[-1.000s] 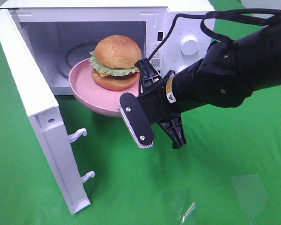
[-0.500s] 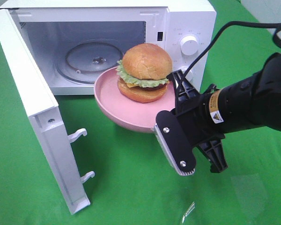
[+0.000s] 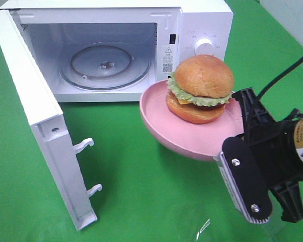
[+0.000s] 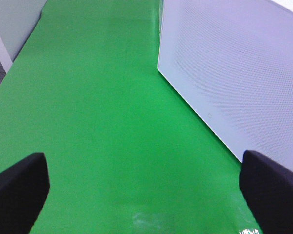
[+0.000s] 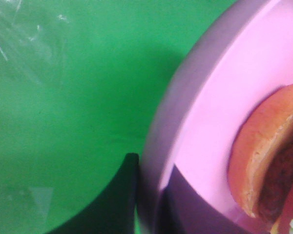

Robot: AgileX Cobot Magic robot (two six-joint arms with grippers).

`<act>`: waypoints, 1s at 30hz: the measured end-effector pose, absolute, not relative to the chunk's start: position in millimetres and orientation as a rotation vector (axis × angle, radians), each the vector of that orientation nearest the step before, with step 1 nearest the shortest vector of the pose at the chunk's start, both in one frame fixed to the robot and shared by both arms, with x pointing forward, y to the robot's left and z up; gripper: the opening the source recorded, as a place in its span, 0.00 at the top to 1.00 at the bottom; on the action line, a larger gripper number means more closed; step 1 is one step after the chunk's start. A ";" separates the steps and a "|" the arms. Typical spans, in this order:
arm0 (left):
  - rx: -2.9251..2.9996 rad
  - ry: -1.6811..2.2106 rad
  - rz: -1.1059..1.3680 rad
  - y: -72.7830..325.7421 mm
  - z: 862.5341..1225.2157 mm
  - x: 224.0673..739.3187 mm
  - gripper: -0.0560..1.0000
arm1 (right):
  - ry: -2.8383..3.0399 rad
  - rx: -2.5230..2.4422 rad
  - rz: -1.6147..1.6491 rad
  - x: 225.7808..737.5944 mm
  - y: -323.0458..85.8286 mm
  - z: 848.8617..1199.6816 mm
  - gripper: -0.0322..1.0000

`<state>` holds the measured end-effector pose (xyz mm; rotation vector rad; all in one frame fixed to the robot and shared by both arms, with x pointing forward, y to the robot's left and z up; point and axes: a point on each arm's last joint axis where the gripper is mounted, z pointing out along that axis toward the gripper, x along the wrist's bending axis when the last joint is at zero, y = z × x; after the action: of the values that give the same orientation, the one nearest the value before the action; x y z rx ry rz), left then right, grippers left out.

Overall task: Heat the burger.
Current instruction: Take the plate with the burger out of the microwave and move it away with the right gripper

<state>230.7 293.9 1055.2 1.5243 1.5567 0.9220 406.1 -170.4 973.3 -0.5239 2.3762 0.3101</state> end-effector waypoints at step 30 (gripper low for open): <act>1.524 1.557 0.922 293.9 1055.2 230.7 0.02 | 2.491 0.468 0.164 376.7 -226.7 976.8 0.90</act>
<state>230.7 293.9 1055.2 1.5243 1.5567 0.9220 376.7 -226.7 976.8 0.4684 2.4910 0.1639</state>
